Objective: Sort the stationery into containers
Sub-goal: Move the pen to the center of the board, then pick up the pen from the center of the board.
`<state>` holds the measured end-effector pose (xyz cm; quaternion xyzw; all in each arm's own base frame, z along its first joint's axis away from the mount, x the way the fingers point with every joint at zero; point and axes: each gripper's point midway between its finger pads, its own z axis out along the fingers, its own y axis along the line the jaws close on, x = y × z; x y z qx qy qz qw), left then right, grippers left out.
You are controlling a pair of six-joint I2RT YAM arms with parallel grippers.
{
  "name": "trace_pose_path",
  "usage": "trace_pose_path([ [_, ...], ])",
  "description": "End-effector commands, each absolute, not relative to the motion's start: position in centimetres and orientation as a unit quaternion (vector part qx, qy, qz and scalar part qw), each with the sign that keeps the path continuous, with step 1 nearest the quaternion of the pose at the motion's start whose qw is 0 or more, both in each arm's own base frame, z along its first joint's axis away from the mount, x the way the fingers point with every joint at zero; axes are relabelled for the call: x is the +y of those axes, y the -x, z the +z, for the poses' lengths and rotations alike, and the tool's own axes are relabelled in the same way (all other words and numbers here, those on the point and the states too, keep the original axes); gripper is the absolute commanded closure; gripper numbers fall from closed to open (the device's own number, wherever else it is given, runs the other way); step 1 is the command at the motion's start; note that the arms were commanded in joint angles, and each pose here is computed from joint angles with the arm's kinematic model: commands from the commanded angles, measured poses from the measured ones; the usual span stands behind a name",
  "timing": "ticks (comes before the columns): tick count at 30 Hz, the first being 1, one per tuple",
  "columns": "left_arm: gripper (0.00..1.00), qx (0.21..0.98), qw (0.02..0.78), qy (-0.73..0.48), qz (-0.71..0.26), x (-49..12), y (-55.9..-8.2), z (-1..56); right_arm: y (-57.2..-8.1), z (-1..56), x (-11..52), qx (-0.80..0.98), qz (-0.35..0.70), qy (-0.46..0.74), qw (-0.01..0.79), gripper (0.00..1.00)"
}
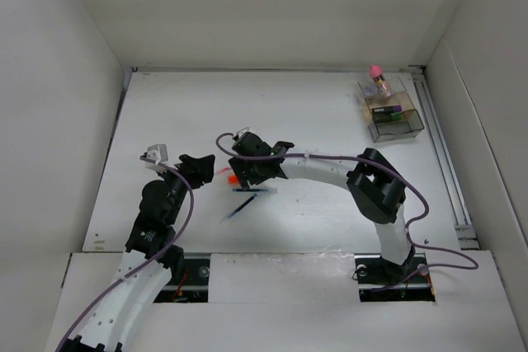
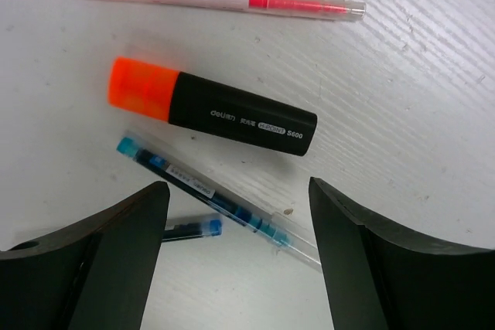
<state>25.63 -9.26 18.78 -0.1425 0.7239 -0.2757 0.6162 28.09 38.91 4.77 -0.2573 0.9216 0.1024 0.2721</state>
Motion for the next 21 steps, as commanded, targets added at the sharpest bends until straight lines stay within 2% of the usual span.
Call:
trace_pose_path([
  [1, 0.33, 0.698, 0.641, 0.151, -0.282, -8.9, -25.6, 21.3, -28.5, 9.2, 40.0, 0.905, 0.134, 0.255, 0.314, 0.22],
  [4, 0.33, 0.696, 0.645, 0.160, -0.272, -8.3, -25.5, 21.3, -29.5, 10.1, 41.2, 0.898, 0.140, 0.255, 0.330, 0.27],
  [8, 0.33, 0.687, 0.653, 0.174, -0.268, -7.6, -25.2, 21.7, -31.1, 10.5, 43.2, 0.887, 0.154, 0.267, 0.342, 0.39],
  [11, 0.33, 0.686, 0.654, 0.177, -0.265, -7.4, -25.2, 21.7, -32.9, 11.3, 44.1, 0.886, 0.157, 0.264, 0.347, 0.38],
  [12, 0.33, 0.690, 0.651, 0.178, -0.263, -7.4, -25.1, 21.4, -33.2, 10.0, 44.3, 0.889, 0.146, 0.274, 0.338, 0.37],
  [16, 0.33, 0.686, 0.655, 0.185, -0.256, -6.9, -24.9, 21.5, -34.0, 9.1, 45.3, 0.887, 0.131, 0.296, 0.330, 0.24],
  [21, 0.33, 0.676, 0.663, 0.194, -0.257, -6.5, -24.7, 22.1, -33.5, 8.0, 45.7, 0.889, 0.130, 0.318, 0.302, 0.23],
])
